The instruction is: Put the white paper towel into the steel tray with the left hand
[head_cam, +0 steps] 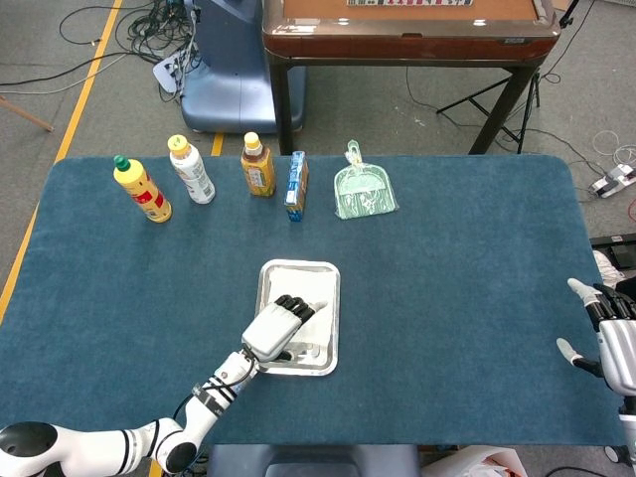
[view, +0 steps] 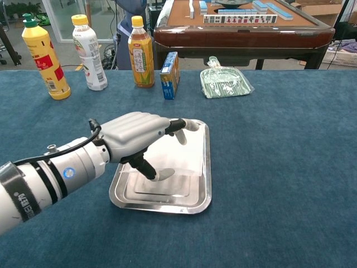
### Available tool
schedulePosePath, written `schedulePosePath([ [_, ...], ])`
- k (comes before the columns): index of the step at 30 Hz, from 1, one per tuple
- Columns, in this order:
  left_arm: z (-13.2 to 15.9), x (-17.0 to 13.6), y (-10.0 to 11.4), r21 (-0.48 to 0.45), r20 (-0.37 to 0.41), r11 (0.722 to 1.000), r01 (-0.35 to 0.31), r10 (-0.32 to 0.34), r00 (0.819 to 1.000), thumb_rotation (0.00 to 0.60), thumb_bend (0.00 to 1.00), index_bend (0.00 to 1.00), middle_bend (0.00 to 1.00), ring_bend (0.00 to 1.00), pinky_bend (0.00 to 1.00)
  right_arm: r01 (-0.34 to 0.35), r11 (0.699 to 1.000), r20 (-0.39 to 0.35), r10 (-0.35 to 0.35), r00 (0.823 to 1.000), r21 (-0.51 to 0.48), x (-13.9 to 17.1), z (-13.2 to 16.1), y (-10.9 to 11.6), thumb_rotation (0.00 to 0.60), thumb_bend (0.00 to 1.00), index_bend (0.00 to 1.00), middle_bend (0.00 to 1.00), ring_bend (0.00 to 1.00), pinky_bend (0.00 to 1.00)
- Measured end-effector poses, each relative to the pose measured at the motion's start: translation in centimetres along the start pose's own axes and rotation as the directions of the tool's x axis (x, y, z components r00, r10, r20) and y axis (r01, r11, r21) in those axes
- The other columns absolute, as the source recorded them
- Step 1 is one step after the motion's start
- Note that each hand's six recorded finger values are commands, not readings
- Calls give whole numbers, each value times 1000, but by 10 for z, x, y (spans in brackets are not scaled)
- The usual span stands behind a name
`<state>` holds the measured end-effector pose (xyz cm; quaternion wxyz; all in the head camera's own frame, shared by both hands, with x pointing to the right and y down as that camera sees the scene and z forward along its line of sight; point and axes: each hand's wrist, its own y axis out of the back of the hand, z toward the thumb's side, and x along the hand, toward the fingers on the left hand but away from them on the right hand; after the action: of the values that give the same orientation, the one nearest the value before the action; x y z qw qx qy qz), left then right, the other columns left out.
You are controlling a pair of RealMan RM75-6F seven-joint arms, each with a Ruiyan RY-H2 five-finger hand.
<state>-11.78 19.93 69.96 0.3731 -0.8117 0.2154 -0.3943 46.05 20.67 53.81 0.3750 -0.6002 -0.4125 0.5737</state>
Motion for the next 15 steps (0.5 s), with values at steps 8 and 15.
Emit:
schedulePosePath([
  [8, 1, -5, 7, 19, -6, 999, 35, -35, 999, 600, 248, 2, 173, 132, 174, 0, 1000, -6, 0, 1000, -3, 0, 3, -1, 600, 205, 162, 240, 132, 200],
  [15, 8, -7, 7, 32, 8, 998, 53, -54, 999, 600, 246, 0, 160, 120, 170, 4, 1000, -11, -4, 1000, -5, 0, 5, 0, 600, 205, 162, 240, 132, 200],
])
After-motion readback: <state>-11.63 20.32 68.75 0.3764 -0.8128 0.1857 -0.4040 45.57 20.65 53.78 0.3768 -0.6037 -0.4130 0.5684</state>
